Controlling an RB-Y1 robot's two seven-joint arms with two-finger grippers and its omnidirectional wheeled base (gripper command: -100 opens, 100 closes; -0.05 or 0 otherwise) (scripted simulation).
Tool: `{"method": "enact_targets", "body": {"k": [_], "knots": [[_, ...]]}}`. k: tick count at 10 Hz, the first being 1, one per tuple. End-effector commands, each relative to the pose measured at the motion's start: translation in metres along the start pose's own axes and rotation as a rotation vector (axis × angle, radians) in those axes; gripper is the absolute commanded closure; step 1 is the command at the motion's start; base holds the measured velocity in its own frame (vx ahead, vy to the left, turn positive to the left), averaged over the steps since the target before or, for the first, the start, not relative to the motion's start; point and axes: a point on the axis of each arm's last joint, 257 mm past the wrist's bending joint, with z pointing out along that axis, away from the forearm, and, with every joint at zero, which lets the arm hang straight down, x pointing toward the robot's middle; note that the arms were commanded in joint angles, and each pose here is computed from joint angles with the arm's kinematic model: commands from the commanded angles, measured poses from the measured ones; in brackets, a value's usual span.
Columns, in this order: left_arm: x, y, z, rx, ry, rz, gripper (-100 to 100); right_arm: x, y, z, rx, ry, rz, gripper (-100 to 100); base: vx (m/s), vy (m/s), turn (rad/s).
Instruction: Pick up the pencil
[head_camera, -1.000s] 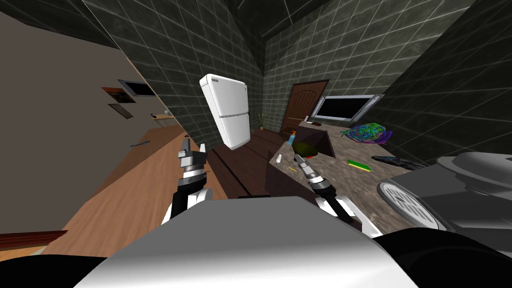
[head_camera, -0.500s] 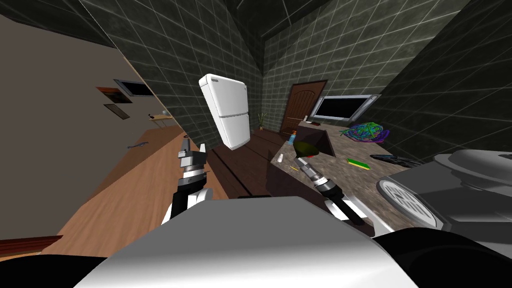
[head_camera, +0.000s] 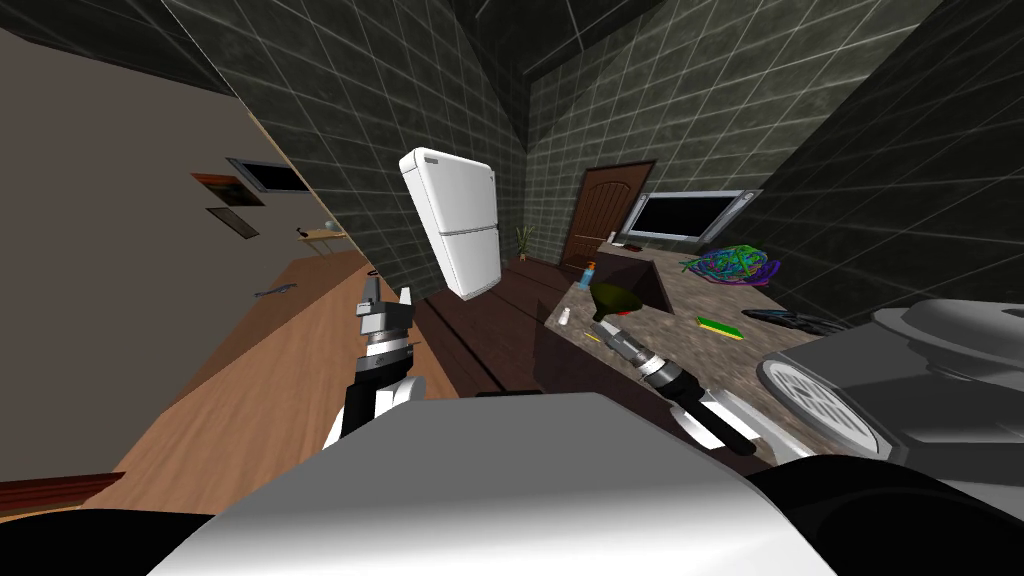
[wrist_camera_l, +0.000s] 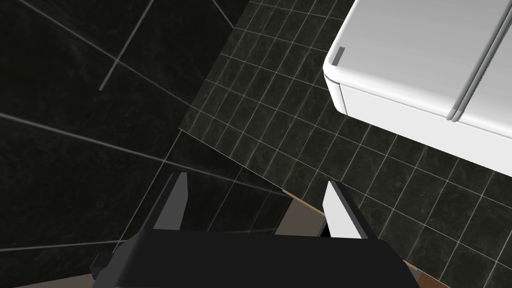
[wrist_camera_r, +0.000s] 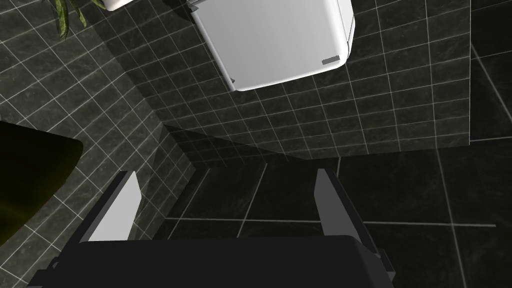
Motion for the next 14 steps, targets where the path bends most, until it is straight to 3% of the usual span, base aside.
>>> {"method": "enact_targets", "body": {"k": [1,6,7,8,9,10,11,13,14], "knots": [[0.000,0.000,0.000,0.000,0.000,0.000,0,0.002,-0.005,-0.004,0.003,0.035,-0.024,-100,0.010,0.037,0.002],[0.000,0.000,0.000,0.000,0.000,0.000,0,0.024,-0.041,-0.031,0.053,0.212,-0.115,-100,0.013,0.033,0.031],[0.000,0.000,0.000,0.000,0.000,0.000,0,0.024,-0.041,-0.031,0.049,0.218,-0.120,-100,0.019,0.027,0.030],[0.000,0.000,0.000,0.000,0.000,0.000,0,0.032,-0.053,-0.043,0.070,0.274,-0.141,-100,0.021,0.031,0.072],[0.000,0.000,0.000,0.000,0.000,0.000,0,0.032,-0.053,-0.042,0.066,0.281,-0.147,-100,0.017,0.024,0.042],[0.000,0.000,0.000,0.000,0.000,0.000,0,0.040,-0.065,-0.055,0.087,0.340,-0.167,-100,0.024,0.030,0.084],[0.000,0.000,0.000,0.000,0.000,0.000,0,0.040,-0.065,-0.055,0.084,0.345,-0.172,-100,0.020,0.021,0.051],[0.000,0.000,0.000,0.000,0.000,0.000,0,0.057,-0.089,-0.085,0.128,0.464,-0.203,-100,0.033,0.022,0.135],[0.000,0.000,0.000,0.000,0.000,0.000,0,0.056,-0.089,-0.084,0.123,0.474,-0.212,-100,0.034,0.019,0.084]]}}
